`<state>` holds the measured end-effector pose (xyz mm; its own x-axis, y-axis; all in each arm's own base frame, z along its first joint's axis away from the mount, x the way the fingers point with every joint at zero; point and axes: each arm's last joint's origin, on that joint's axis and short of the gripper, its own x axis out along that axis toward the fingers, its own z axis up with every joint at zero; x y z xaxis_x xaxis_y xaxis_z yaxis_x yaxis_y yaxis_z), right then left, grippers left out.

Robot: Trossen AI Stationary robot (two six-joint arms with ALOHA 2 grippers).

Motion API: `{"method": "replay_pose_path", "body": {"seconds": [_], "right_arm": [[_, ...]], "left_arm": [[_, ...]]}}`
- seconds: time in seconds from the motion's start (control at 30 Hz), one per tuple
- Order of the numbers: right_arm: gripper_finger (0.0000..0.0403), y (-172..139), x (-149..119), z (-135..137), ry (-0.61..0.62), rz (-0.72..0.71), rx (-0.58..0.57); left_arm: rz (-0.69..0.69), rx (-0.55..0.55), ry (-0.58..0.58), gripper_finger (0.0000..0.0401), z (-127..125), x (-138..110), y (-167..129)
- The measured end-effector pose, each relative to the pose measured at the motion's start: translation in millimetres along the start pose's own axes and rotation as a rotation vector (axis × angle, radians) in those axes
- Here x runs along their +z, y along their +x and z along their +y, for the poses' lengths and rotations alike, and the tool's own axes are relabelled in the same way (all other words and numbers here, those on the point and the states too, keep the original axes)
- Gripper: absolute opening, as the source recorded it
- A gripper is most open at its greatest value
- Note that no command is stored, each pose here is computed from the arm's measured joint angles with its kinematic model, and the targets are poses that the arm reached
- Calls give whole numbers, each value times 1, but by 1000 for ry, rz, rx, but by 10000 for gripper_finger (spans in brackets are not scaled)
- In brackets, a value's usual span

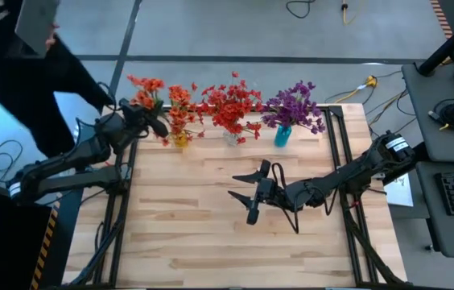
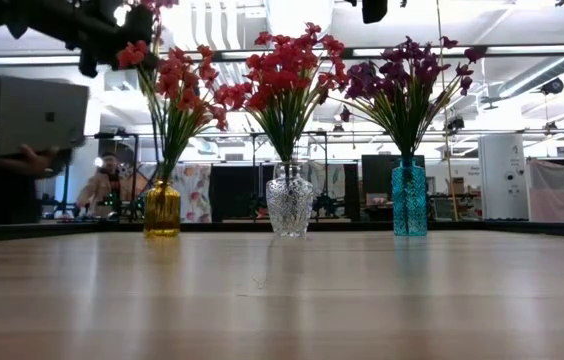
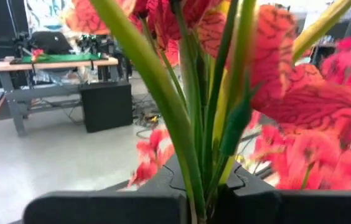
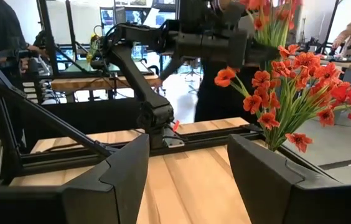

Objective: Sort flowers into vase by color
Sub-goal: Put the orange flowers into the yellow vase

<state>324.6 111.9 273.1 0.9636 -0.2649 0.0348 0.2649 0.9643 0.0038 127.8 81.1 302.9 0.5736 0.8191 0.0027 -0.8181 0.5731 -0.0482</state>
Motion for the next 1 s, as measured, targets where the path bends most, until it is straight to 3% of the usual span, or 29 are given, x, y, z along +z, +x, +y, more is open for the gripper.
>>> {"method": "replay_pose_path", "body": {"seconds": [0.27, 0.4, 1.0], "right_arm": [[210, 0, 0, 0, -1, 0, 0], [210, 0, 0, 0, 1, 0, 0], [210, 0, 0, 0, 4, 0, 0]], "left_arm": [[-16, 4, -24, 1, 2, -19, -2], [-55, 3, -30, 1, 3, -18, -3], [9, 8, 8, 1, -1, -26, 6]]}}
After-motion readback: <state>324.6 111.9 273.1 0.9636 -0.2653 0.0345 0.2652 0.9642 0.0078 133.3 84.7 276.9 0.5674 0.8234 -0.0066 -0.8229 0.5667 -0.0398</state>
